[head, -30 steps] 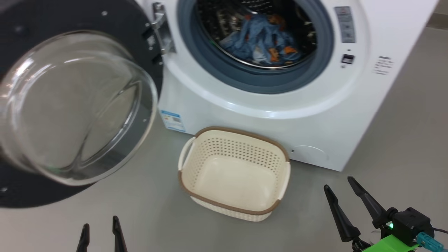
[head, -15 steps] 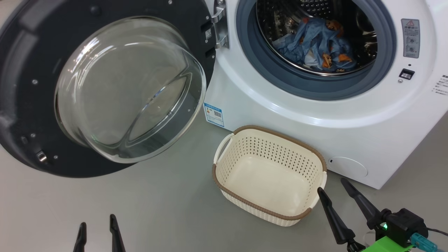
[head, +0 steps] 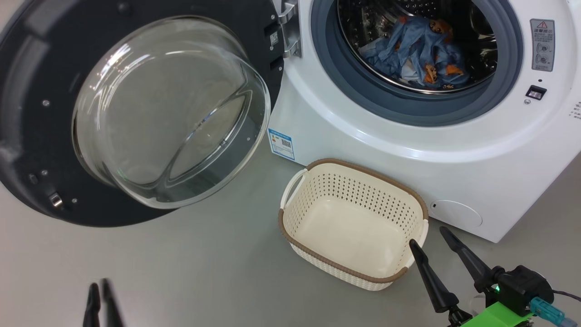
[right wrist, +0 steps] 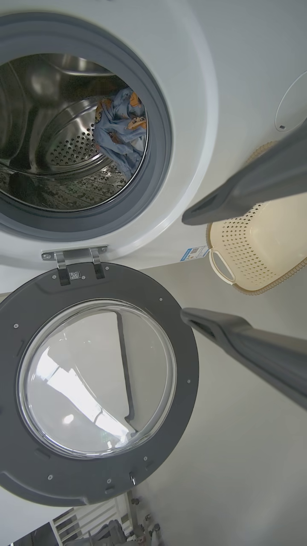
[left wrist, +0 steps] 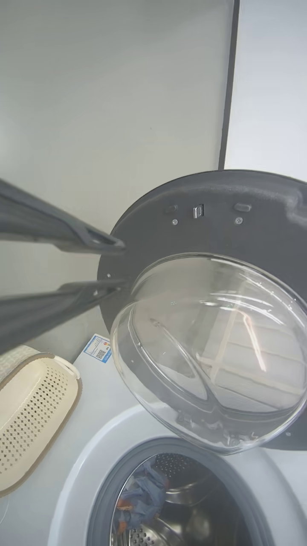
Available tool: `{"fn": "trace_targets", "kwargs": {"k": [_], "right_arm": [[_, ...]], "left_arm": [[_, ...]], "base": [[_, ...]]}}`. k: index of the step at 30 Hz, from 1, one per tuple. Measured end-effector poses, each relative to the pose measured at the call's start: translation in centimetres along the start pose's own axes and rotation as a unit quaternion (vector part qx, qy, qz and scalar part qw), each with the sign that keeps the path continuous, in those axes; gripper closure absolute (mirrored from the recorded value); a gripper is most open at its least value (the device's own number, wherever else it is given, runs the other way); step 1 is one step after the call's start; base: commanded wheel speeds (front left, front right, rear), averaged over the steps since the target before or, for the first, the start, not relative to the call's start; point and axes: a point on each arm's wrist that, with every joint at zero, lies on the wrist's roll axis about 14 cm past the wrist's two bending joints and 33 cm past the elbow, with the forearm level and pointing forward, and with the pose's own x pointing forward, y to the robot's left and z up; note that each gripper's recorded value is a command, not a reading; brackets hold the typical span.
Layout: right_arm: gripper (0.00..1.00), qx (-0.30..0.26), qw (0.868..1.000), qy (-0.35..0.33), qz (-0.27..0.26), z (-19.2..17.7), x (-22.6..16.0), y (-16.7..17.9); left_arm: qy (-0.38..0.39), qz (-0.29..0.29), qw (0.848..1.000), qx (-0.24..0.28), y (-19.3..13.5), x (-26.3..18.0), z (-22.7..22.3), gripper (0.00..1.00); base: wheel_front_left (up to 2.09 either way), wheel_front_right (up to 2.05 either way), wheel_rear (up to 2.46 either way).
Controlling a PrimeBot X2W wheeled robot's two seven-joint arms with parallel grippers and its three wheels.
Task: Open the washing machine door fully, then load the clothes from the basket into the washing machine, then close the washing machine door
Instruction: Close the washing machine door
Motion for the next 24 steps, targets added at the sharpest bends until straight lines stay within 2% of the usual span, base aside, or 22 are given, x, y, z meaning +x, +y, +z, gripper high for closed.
{"fn": "trace_targets", "kwargs": {"k": [4, 11, 18, 21, 24], "right_arm": [[0.00, -0.001, 1.000, 0.000, 0.000, 0.1, 0.0, 0.1], [0.00, 0.000, 1.000, -0.007, -0.007, 0.5, -0.1, 0.0], [0.00, 0.004, 1.000, -0.009, -0.014, 0.6, -0.4, 0.1], [0.00, 0.007, 1.000, -0.010, -0.021, 0.6, -0.7, -0.1], [0.00, 0.008, 1.000, -0.010, -0.027, 0.6, -1.0, -0.3]], "left_arm": [[-0.011, 0.045, 0.998, -0.051, 2.6, 0.5, 1.1, 1.00], [-0.049, 0.124, 0.979, -0.155, 10.0, 1.6, 2.8, 1.00], [-0.107, 0.166, 0.958, -0.209, 14.9, 4.6, 4.5, 1.00], [-0.126, 0.158, 0.962, -0.184, 16.5, 7.2, 6.9, 1.00], [-0.149, 0.170, 0.949, -0.217, 18.1, 9.6, 9.6, 1.00]], "base": [[0.00, 0.00, 0.00], [0.00, 0.00, 0.00], [0.00, 0.00, 0.00], [0.00, 0.00, 0.00], [0.00, 0.00, 0.00]]}}
